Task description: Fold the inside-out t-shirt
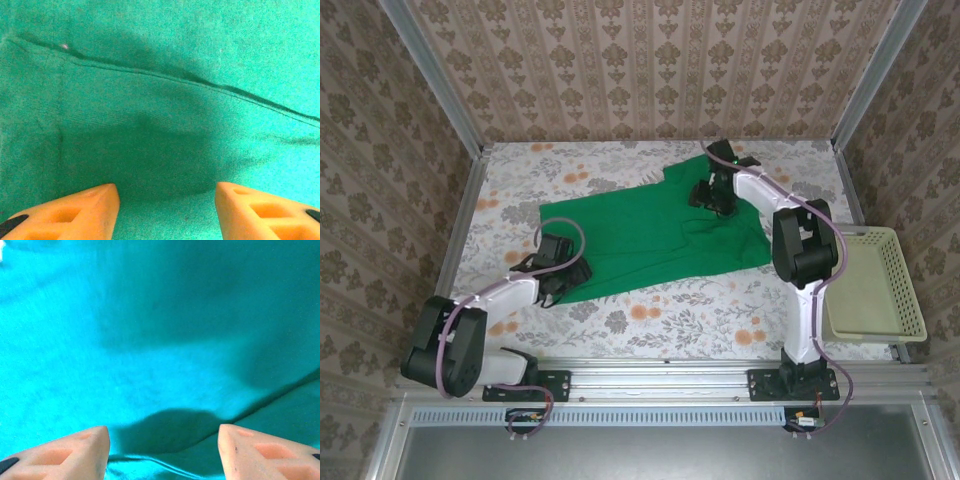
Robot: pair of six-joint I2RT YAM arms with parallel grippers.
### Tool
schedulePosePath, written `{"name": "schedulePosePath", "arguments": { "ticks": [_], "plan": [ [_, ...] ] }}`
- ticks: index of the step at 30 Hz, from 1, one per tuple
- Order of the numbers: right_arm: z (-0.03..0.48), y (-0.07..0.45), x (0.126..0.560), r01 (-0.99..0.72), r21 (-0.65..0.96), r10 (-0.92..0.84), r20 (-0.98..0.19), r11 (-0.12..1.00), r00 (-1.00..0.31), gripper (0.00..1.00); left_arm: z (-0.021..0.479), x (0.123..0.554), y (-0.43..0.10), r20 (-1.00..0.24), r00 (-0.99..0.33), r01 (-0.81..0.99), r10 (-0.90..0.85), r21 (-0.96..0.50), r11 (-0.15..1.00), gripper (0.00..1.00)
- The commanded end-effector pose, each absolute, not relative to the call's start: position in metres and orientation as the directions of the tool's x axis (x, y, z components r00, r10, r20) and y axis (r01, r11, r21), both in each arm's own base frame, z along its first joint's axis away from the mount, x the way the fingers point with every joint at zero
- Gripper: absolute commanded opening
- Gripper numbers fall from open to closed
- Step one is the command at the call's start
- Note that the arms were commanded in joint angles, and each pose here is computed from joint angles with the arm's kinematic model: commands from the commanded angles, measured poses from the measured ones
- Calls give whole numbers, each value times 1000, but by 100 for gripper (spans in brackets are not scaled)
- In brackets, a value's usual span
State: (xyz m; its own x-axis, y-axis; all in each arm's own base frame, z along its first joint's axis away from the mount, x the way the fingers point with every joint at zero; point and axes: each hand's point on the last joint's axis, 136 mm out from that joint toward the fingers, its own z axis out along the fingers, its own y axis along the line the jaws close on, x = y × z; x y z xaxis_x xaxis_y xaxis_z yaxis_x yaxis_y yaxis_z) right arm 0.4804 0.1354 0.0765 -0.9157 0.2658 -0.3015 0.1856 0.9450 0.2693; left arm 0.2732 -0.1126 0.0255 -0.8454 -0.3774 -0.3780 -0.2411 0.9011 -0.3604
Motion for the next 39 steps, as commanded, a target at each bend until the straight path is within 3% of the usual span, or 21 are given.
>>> {"name": "schedulePosePath", "arguments": {
  "ticks": [1, 8, 13, 19, 22, 27, 33, 39],
  "plan": [
    [131, 121, 469, 126, 222, 204, -377, 967, -903, 61, 3, 238, -89, -290, -882, -302, -372, -258, 918, 57],
    [112, 99, 392, 176, 207, 238, -335, 962, -912, 61, 38, 255, -98, -356, -864, -236, -356, -337, 911, 57],
    [81, 111, 356, 206, 320, 295, -261, 925, -919, 61, 59, 275, -119, -398, -854, -168, -334, -397, 902, 59],
    [27, 80, 343, 383, 265, 429, -146, 885, -891, 62, 24, 282, -106, -306, -863, -270, -402, -394, 879, 59],
    [12, 51, 325, 489, 212, 519, -120, 846, -846, 62, 3, 267, -95, -230, -862, -343, -452, -391, 854, 58],
    [11, 35, 283, 564, 162, 584, -120, 809, -803, 62, -3, 233, -108, -202, -897, -307, -394, -358, 882, 59],
    [33, 27, 264, 579, 172, 603, -167, 797, -780, 63, 27, 226, -101, -266, -878, -293, -397, -356, 887, 61],
    [131, 31, 331, 404, 261, 479, -404, 877, -780, 66, 124, 307, -91, -484, -754, -207, -443, -465, 861, 66]
  ]
}}
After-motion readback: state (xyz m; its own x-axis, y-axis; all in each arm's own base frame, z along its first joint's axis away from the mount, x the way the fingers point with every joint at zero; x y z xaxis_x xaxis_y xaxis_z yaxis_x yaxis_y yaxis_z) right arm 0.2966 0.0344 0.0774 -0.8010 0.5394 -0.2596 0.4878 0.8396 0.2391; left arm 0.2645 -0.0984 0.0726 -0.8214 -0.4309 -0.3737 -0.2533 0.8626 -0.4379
